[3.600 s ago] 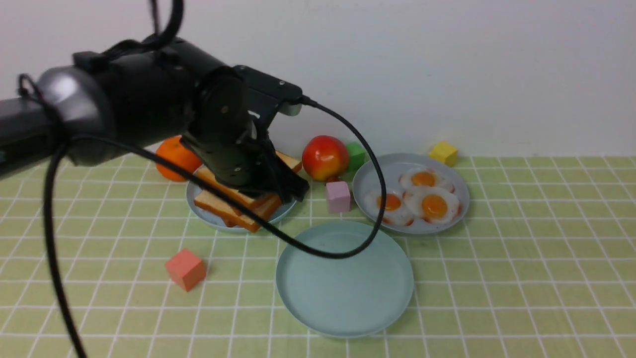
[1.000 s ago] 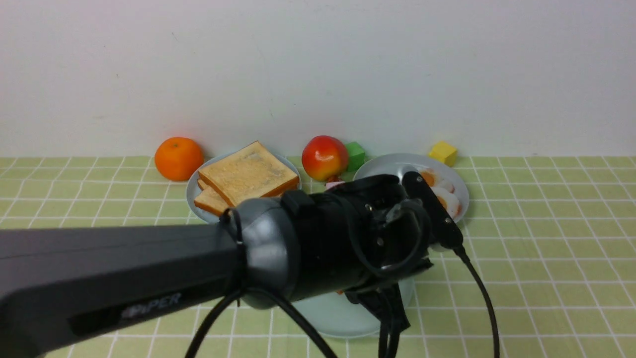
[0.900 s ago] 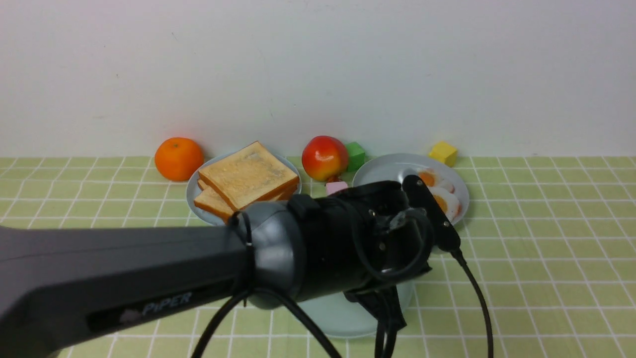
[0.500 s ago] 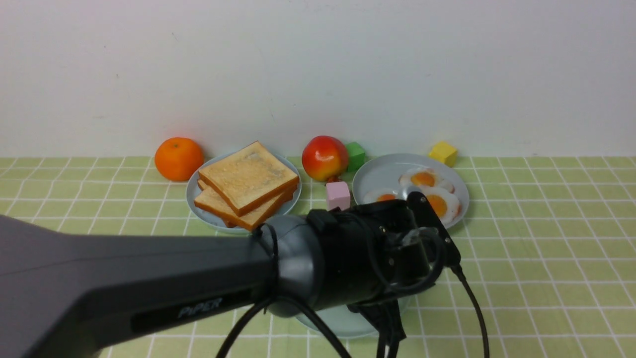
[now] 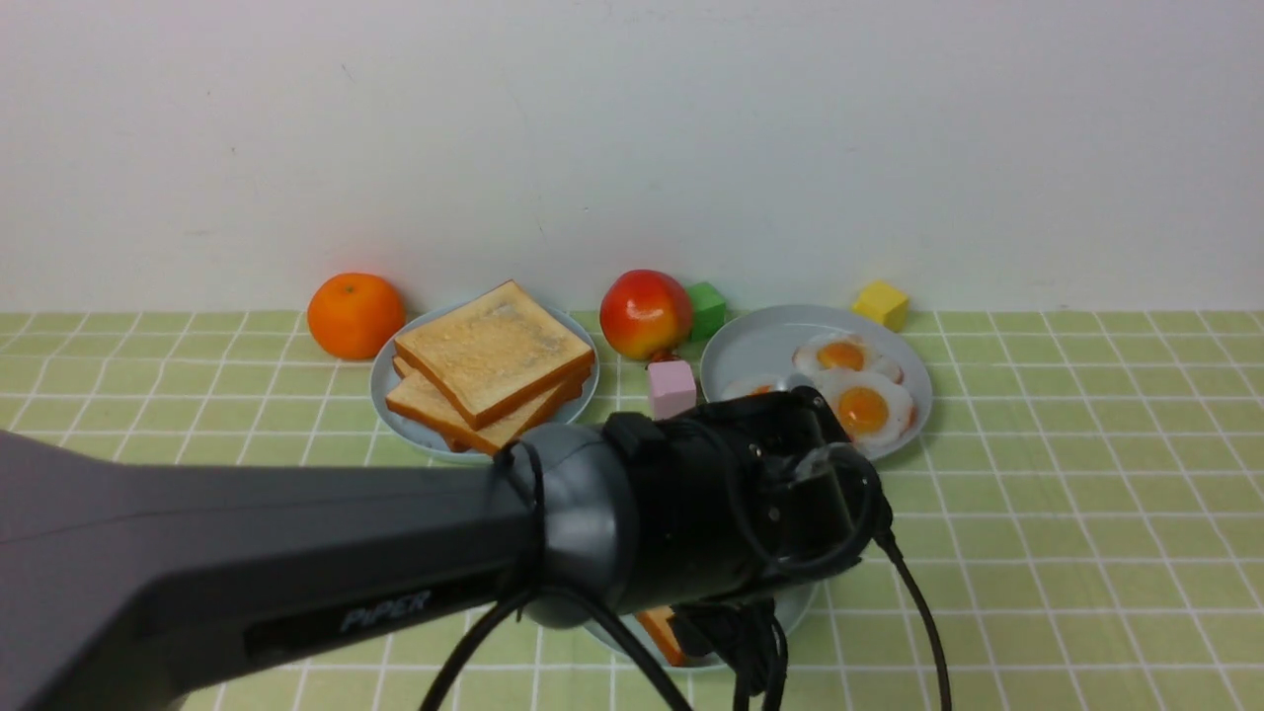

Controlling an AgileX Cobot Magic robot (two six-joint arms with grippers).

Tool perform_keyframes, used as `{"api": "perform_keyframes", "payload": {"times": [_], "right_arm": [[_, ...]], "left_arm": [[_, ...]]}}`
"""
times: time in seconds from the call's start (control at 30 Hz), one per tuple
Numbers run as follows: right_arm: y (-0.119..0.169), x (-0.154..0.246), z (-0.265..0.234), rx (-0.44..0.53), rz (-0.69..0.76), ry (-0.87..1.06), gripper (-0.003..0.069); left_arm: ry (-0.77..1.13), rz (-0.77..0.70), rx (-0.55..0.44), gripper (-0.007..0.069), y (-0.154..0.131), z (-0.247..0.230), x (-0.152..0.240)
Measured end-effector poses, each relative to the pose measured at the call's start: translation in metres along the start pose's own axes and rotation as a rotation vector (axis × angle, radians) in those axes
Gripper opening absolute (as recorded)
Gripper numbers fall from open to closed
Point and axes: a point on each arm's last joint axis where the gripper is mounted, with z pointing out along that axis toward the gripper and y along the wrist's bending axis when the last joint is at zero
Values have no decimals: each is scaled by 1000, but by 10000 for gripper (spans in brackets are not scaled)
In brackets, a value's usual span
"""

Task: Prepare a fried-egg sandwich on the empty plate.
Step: Use the left arm to put a slice of bread into the empty plate in the middle, then use the right arm to grab a fried egg

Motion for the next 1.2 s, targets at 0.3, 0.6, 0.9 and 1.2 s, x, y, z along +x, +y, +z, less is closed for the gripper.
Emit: {"api": "perform_keyframes", "payload": {"times": [0.3, 0.6, 0.9, 1.2], "right_arm": [[-1, -2, 3, -3, 11, 12, 64], [-26, -31, 61, 13, 81, 121, 70], [-66, -54, 158, 55, 155, 237, 70], [-99, -79, 256, 82, 155, 354, 80]], "left_arm": [[-89, -275, 225, 393, 15, -83, 10], [-566, -468, 363, 48, 67, -253, 87], [-940, -541, 378, -13, 50, -275, 241], [-1105, -644, 413, -13, 25, -238, 292]]}}
